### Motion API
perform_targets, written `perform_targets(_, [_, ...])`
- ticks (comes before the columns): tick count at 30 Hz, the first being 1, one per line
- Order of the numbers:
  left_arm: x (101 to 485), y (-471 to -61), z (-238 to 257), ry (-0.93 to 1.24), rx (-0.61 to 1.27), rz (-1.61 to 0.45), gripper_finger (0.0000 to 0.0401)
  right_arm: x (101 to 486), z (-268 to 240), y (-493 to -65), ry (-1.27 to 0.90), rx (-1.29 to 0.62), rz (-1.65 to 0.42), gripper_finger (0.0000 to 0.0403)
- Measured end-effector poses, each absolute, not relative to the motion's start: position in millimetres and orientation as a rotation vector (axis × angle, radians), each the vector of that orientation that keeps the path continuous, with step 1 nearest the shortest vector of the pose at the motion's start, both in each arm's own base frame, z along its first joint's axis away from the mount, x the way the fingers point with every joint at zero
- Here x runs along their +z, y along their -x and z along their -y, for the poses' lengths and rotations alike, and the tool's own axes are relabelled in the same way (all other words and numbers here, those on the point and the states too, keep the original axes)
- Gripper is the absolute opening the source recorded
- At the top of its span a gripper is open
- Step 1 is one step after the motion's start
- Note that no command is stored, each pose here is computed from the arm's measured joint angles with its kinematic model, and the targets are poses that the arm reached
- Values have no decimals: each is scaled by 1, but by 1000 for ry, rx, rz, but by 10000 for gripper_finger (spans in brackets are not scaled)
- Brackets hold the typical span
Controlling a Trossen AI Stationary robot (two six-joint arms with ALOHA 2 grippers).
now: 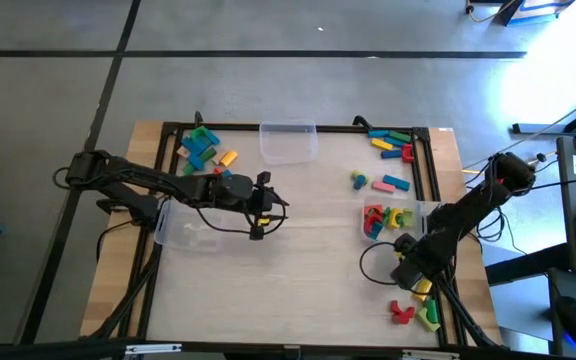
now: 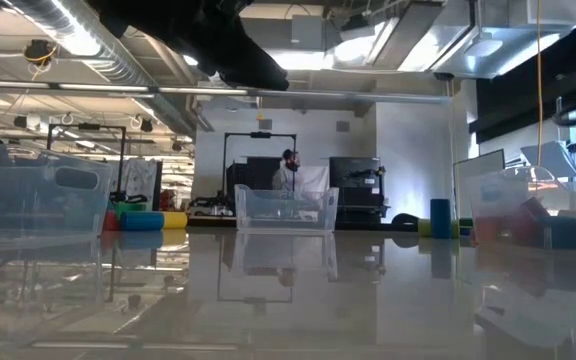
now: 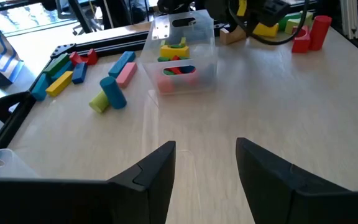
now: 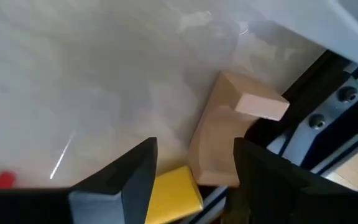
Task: Sort blocks by size
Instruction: Put the brown arch block into the bottom right transparent bin
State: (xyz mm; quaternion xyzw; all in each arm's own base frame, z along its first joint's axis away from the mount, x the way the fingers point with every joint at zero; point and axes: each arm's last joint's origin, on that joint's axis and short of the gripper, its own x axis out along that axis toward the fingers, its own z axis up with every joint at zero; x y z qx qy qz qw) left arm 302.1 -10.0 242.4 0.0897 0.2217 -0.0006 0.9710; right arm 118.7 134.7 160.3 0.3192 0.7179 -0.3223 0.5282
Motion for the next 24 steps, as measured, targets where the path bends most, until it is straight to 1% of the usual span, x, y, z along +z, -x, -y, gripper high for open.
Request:
perform_targets(6, [243,-302,10,-186,-2,-447,164,146,-136,-119,-767,-754,-1689,215])
perform_targets(15, [242,-302,10,-186,-2,-447,164,149,-141,-126,-776,-663,-1637,215])
perform_targets(24, [243,-302,10,-186,-3,-445,164,157,-149,-145,-737,-509,-1387,215])
